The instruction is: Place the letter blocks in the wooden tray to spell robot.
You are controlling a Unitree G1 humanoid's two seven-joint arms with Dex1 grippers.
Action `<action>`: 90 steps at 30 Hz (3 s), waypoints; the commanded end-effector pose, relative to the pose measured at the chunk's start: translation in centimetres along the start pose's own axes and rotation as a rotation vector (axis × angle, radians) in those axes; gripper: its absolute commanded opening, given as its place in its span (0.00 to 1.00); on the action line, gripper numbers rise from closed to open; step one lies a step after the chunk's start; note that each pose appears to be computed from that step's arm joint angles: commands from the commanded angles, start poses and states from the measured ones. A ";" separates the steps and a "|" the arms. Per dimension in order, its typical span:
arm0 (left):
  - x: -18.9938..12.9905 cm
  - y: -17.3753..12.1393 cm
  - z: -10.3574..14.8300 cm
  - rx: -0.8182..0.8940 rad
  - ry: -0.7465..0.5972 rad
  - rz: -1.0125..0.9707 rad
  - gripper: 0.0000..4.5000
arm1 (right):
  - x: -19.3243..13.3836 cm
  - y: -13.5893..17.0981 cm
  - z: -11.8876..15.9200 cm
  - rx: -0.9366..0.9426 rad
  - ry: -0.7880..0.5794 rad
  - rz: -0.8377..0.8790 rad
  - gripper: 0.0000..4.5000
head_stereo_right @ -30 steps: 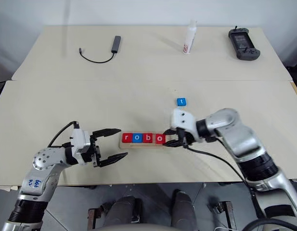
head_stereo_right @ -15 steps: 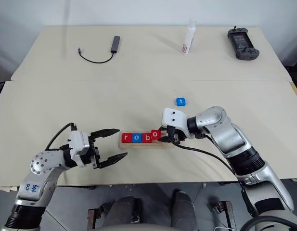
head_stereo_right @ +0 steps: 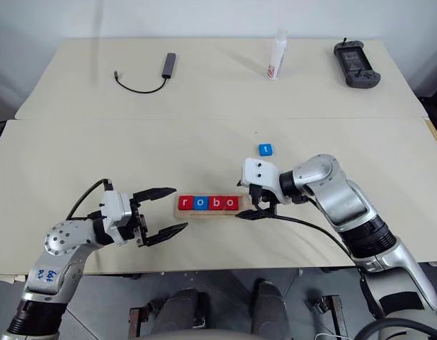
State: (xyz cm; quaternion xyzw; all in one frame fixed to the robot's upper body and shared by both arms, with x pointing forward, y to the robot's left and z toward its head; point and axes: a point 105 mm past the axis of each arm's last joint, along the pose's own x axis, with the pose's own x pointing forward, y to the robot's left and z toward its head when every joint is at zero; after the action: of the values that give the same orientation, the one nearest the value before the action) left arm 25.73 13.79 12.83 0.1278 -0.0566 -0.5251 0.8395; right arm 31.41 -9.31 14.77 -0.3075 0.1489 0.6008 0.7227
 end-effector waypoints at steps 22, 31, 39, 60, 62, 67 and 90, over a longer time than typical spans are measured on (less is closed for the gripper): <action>1.1 2.7 0.9 -0.018 -0.052 -0.023 1.00 | -15.5 4.3 -10.8 0.332 -0.339 -0.785 1.00; 1.2 2.6 0.8 0.014 -0.046 -0.014 1.00 | -12.3 -2.2 -8.1 0.370 -0.290 -0.808 1.00; 0.7 1.9 0.5 0.024 -0.030 0.018 1.00 | -7.1 -7.8 -4.7 0.490 -0.234 -0.734 1.00; 0.0 1.4 0.9 0.030 -0.020 0.051 1.00 | -0.6 -9.8 -3.8 0.706 -0.129 -0.854 0.48; 0.5 1.4 0.8 0.026 -0.027 0.033 1.00 | -1.5 -9.7 -3.4 0.693 -0.143 -0.865 0.34; 1.6 1.3 0.8 0.013 -0.051 -0.014 1.00 | -4.4 -8.9 -2.8 0.663 -0.176 -0.894 0.34; 3.8 1.1 0.7 -0.002 -0.091 -0.172 1.00 | -6.5 2.9 -5.9 0.801 -0.074 -0.896 0.85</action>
State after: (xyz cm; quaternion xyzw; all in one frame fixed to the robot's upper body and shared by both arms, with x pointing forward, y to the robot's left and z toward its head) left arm 28.38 10.67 12.92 0.0981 -0.0654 -0.6006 0.7908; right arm 27.85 -17.76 11.94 -0.0105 0.2247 0.1314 0.9655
